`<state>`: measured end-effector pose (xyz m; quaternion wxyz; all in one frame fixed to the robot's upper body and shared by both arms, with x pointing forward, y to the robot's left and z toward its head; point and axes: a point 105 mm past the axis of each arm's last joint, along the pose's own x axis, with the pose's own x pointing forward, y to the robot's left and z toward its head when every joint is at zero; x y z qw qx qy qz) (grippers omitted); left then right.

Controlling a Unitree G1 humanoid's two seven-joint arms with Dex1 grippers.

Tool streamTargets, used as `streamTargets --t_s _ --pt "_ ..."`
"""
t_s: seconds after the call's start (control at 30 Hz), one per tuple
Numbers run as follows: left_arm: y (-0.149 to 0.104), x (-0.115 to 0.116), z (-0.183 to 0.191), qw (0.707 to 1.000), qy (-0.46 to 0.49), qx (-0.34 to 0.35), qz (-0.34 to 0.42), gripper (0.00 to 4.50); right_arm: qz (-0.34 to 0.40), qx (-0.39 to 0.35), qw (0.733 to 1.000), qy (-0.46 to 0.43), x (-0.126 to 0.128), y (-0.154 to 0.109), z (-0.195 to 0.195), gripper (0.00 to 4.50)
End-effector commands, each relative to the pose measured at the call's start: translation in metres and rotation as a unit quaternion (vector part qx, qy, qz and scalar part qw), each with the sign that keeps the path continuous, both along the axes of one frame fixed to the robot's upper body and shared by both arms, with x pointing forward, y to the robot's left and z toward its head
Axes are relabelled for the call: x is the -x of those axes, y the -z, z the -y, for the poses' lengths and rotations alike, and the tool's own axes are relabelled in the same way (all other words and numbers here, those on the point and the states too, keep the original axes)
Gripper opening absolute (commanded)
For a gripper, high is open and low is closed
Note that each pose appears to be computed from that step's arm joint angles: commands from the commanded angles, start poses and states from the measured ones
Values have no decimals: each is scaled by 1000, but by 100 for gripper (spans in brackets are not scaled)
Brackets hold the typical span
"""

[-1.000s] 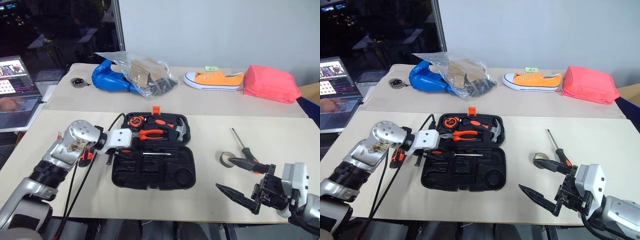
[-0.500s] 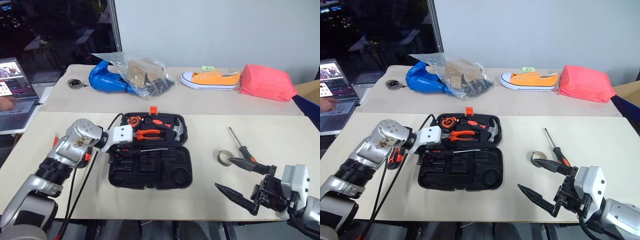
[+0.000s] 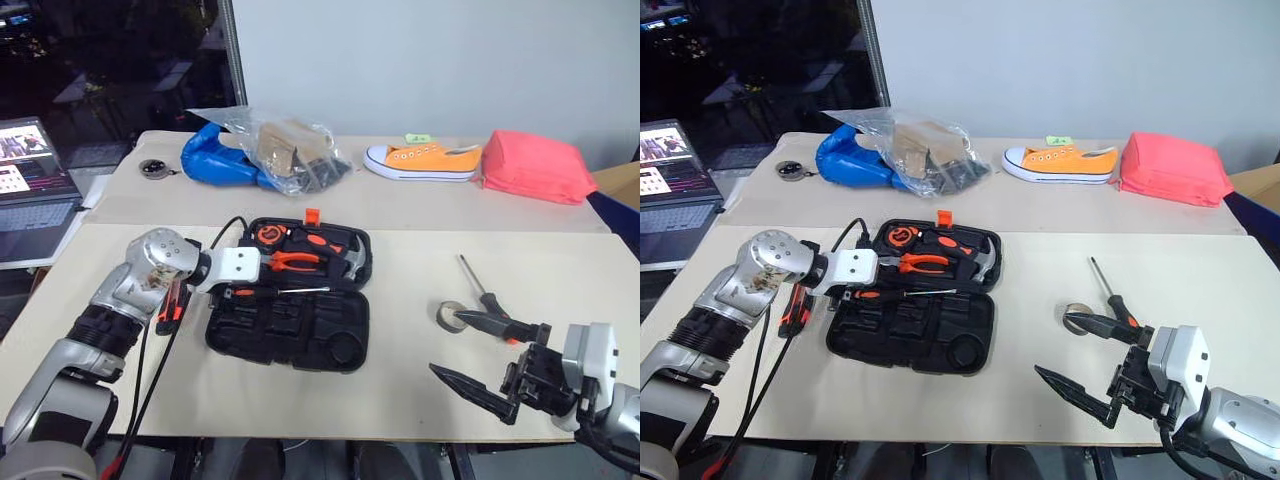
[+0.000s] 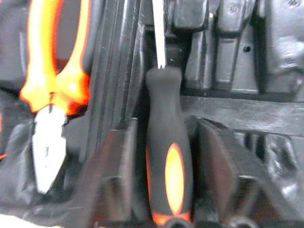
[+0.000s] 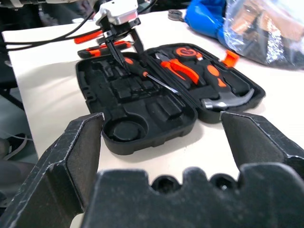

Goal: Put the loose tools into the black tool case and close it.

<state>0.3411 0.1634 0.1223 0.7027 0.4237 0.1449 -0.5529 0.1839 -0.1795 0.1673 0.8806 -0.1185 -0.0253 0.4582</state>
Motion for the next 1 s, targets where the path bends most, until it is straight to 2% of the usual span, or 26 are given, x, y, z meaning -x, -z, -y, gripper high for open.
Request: streamTargets --t_s 0.03,0.13,0.2,0.23,0.27,0.33,0.5,0.57,0.73,0.93,1.0 --pt "-47 5 11 989 14 119 81 326 25 3 1000 -13 -2 -9 -1 450" --pt "-53 9 8 982 -23 176 69 326 28 1 999 -18 -5 -9 -3 450" --pt "-57 6 9 967 -77 241 32 326 30 1 999 -20 -8 -10 -3 450" --pt "-58 6 9 958 -97 268 15 275 31 2 999 -22 -9 -10 -3 450" --pt "-57 5 10 949 -123 291 6 262 32 2 999 -22 -10 -10 -3 450" --pt "-53 2 12 920 -183 346 -5 183 34 2 999 -23 -11 -10 -4 450" --pt "-28 3 19 891 -262 370 -23 8 38 0 999 -20 -14 -10 -4 450" --pt "-4 5 21 887 -291 355 -43 3 38 0 999 -19 -15 -10 -5 450" --pt "45 14 17 909 -309 274 -60 3 38 4 999 -17 -15 -10 -6 450" --pt "71 15 3 933 -304 191 -33 3 39 10 999 -10 -17 -11 -4 450" --pt "73 11 -3 932 -308 188 -22 3 38 14 999 7 -22 -10 -2 450"
